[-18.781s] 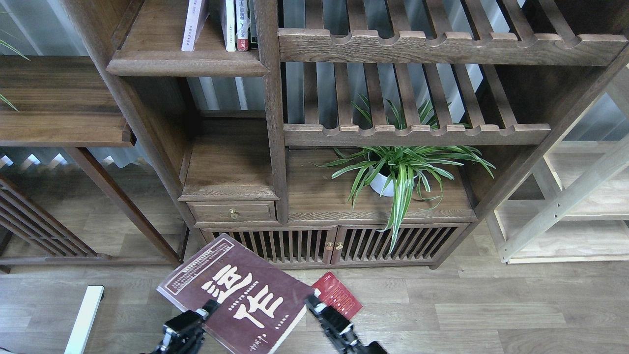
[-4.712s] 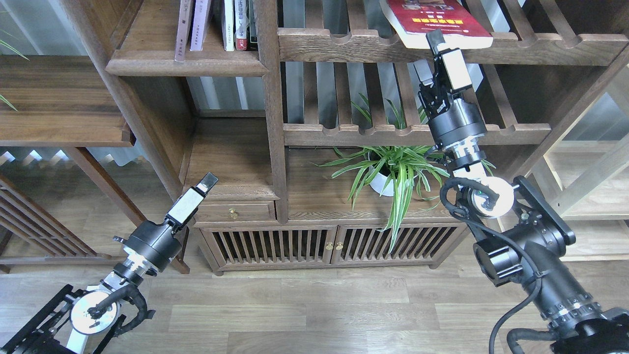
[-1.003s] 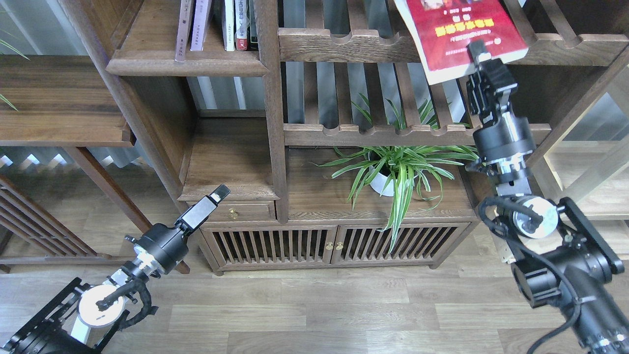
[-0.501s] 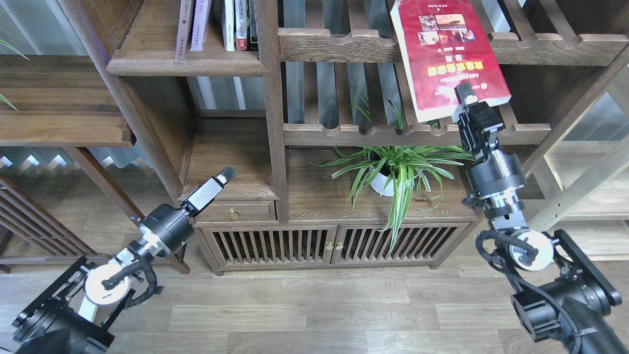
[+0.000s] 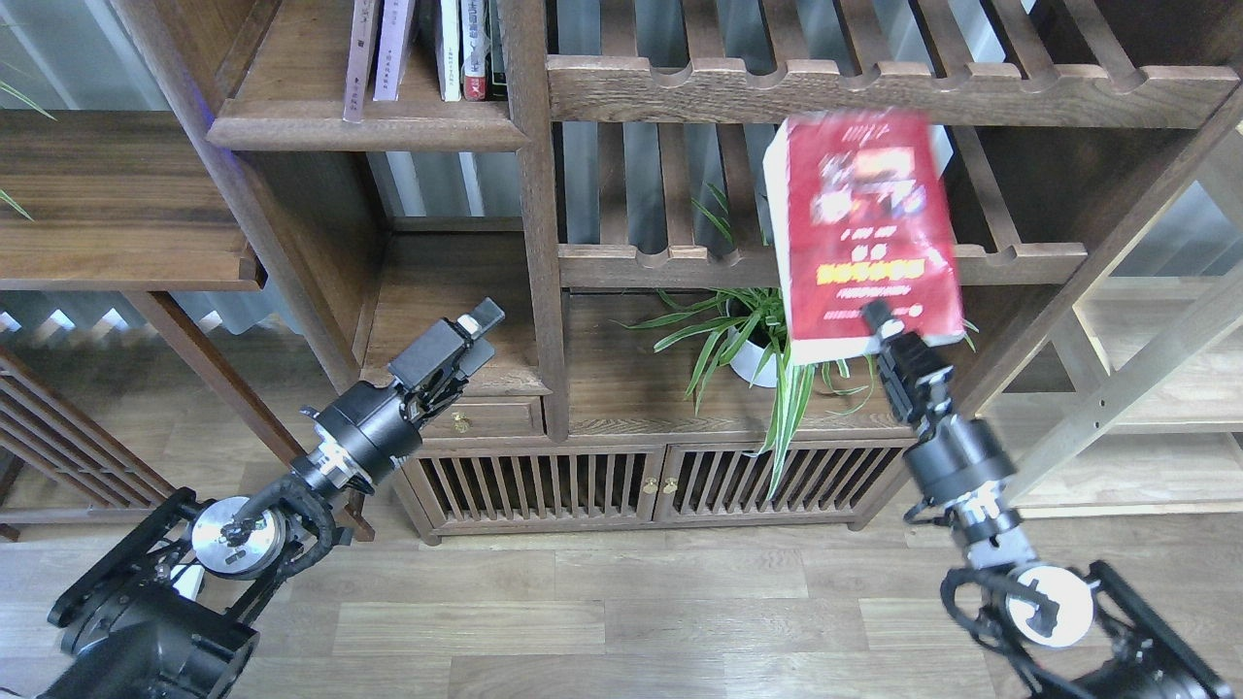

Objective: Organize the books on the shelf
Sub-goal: 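Lower the red book toward the left gripper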

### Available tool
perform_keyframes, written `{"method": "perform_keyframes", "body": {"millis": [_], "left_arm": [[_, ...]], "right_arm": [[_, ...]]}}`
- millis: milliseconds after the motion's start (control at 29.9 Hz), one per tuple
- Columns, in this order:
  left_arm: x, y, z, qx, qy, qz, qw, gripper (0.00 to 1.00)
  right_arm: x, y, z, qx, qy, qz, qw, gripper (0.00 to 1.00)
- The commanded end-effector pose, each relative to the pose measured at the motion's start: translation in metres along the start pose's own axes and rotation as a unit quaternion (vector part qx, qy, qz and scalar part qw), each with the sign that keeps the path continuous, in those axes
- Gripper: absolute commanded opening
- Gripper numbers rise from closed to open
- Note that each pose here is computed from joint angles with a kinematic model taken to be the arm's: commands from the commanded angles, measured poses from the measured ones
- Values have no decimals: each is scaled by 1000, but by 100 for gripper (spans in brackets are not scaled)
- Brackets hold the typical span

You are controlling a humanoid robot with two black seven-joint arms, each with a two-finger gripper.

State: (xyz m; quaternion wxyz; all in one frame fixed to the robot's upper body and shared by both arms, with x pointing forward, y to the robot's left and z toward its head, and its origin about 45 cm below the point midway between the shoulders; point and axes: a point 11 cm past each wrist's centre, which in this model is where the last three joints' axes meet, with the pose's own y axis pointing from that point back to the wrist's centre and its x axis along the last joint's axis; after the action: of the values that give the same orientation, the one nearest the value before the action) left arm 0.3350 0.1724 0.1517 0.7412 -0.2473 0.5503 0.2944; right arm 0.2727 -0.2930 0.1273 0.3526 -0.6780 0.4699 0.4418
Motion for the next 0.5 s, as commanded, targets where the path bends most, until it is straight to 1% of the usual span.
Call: {"method": "perform_keyframes", "body": {"millis": [0,100,267,368,468], "left_arm": [[-6,1,-14,27,20,-14,999,99],[-9,3,-26,49,33,-20,998,99],[-13,12,-50,81,63,-33,994,99],[-11,18,-56,82,92,-35,992,98],[-7,27,-49,71,118,-31,990,98]], "right_arm": [[5,8,30,-23,-16,9,1000,4],[2,6,45,-29,-25,3,999,4],[-2,7,59,-42,-35,-1,999,4],[-1,14,73,-58,-45,5,997,4],[-2,19,85,-73,-53,5,996,4]]}}
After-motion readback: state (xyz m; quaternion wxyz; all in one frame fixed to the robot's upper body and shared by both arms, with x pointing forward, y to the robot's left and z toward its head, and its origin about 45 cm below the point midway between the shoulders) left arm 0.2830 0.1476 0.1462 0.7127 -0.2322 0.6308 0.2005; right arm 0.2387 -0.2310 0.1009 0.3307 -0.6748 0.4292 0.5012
